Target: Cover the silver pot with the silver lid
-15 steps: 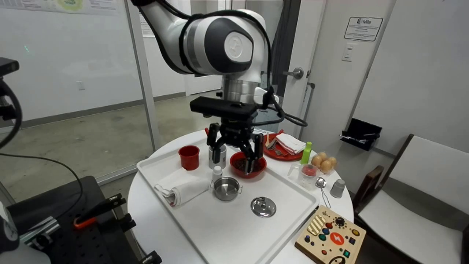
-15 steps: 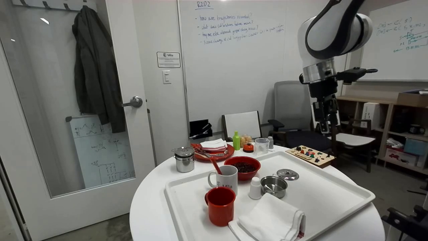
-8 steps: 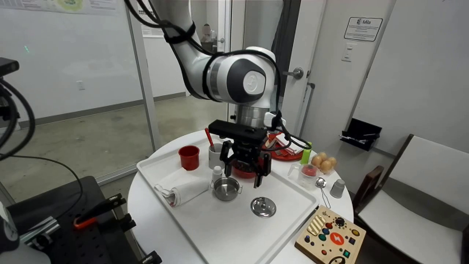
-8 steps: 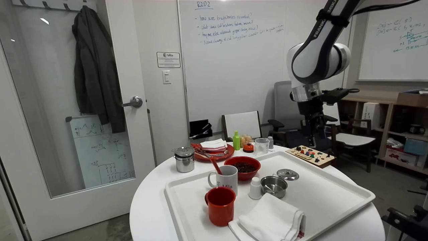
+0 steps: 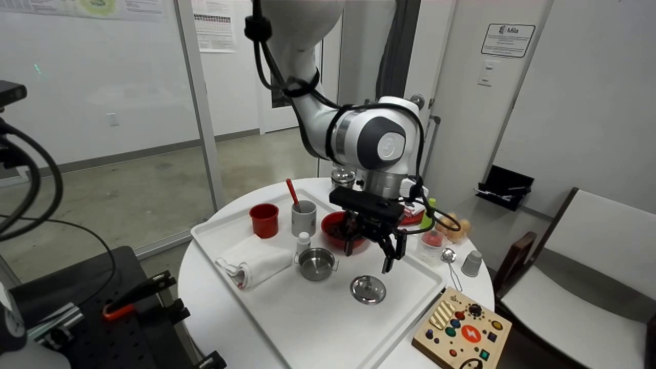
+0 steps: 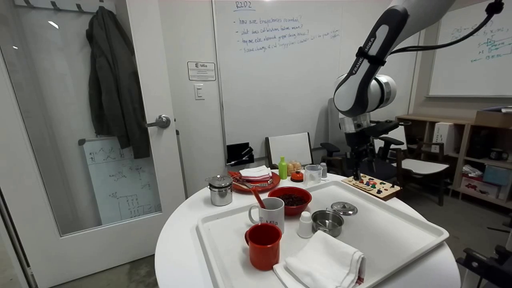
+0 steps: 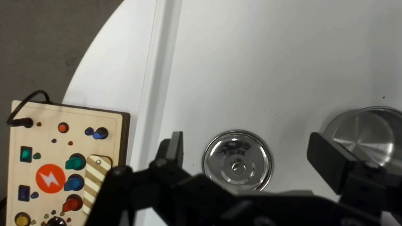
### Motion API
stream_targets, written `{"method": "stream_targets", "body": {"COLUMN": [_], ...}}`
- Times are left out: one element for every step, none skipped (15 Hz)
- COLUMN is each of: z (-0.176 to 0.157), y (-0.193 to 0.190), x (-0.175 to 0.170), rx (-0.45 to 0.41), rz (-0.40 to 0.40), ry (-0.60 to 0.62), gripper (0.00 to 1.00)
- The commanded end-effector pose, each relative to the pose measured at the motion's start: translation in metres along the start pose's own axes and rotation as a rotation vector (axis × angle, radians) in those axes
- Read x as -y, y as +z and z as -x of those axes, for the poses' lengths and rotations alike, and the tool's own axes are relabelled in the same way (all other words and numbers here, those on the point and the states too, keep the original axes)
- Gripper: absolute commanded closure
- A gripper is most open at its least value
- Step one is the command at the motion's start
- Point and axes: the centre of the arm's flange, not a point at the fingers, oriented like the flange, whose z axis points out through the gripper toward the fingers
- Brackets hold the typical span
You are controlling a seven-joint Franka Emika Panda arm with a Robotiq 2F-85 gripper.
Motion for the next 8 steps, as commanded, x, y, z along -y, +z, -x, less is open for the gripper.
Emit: {"method": "stream_targets", "body": {"z": [0.000, 0.001, 0.001, 0.001, 0.001, -0.007, -0.014, -0.025], "y": [0.002, 0.002, 0.002, 0.001, 0.001, 0.005, 0.010, 0.017], "x": [0.000, 0.000, 0.001, 0.002, 0.002, 0.003, 0.003, 0.004], "rx": [0.002, 0.003, 0.003, 0.003, 0.003, 0.003, -0.009, -0.010], "rz": [0.000, 0.000, 0.000, 0.000, 0.000, -0.001, -0.004, -0.005], "ry": [0.000, 0.000, -0.002, -0.003, -0.003, -0.005, -0.018, -0.017], "gripper": [0.00, 0.00, 0.00, 0.00, 0.00, 0.00, 0.00, 0.00]}}
